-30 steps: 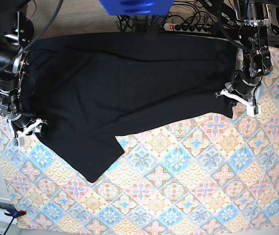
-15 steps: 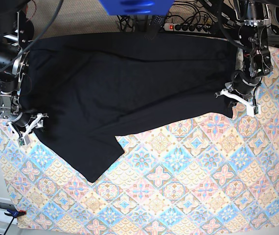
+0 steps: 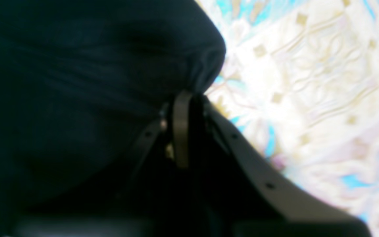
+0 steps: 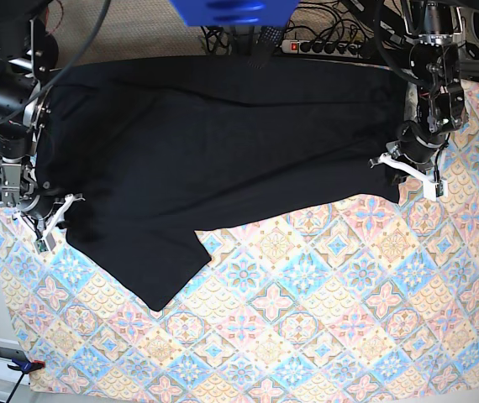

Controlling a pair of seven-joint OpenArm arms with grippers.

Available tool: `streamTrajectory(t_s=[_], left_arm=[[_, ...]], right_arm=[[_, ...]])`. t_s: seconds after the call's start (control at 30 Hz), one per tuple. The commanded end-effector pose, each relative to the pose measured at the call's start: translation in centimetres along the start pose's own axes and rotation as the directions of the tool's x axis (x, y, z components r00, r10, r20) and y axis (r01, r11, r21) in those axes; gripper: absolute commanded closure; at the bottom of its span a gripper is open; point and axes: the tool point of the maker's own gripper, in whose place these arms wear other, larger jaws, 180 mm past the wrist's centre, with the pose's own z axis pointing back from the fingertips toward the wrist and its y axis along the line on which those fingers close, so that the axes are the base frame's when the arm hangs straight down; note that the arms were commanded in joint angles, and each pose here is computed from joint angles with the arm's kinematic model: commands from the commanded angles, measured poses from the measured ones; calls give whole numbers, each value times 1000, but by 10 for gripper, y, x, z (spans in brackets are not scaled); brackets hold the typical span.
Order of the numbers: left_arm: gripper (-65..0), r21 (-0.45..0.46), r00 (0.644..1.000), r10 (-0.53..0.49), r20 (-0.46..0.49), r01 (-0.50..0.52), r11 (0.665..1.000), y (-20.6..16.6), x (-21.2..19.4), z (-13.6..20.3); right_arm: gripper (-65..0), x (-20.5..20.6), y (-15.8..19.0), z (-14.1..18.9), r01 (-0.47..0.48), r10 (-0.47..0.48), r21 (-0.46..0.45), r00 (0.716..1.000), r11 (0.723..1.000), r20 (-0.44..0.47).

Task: Fold the T-shirt properly
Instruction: 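Grasp the shirt's side edge with both grippers, then fold the grasped side edge over toward the opposite side with both grippers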

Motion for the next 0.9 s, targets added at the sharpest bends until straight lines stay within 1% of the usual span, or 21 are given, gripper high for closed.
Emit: streamTrajectory(t_s=[0.0,0.1,0.13,0.23,0.33,0.43,0.6,0.7,0.77,0.87], left_arm=[[0,-7,999,-11,49,11,1000,-1,17,3],[0,-7,999,-11,49,11,1000,-1,17,3],[0,-7,999,-11,49,11,1000,-1,17,3],[0,-6,999,-10,49,10,1000,-1,17,3],[0,-6,999,-10,51,11,1000,-1,18,3],[0,-16,997,-23,70,24,1000,-6,24,7],[0,-41,991,-60,116,65,997,-20,36,21],[0,-52,989,-78,124,85,995,-26,33,32],[0,-35,987,-79,137,85,996,-20,35,40],[0,-13,986,-81,146,83,996,-12,35,50]], right_arm=[[0,37,-24,10,-16,21,-53,995,998,94],[0,57,-30,16,-49,59,-77,989,996,135],[0,57,-32,18,-49,60,-83,989,995,138],[0,46,-40,26,-20,37,-111,987,994,156],[0,38,-43,33,-22,43,-129,986,991,162],[0,16,-40,38,-45,63,-135,989,990,132],[0,-2,-35,50,-109,126,-148,986,983,112],[0,-5,-41,67,-132,158,-187,979,973,129],[0,-3,-49,81,-126,163,-227,975,966,151],[0,-21,-58,99,-120,161,-264,977,957,140]])
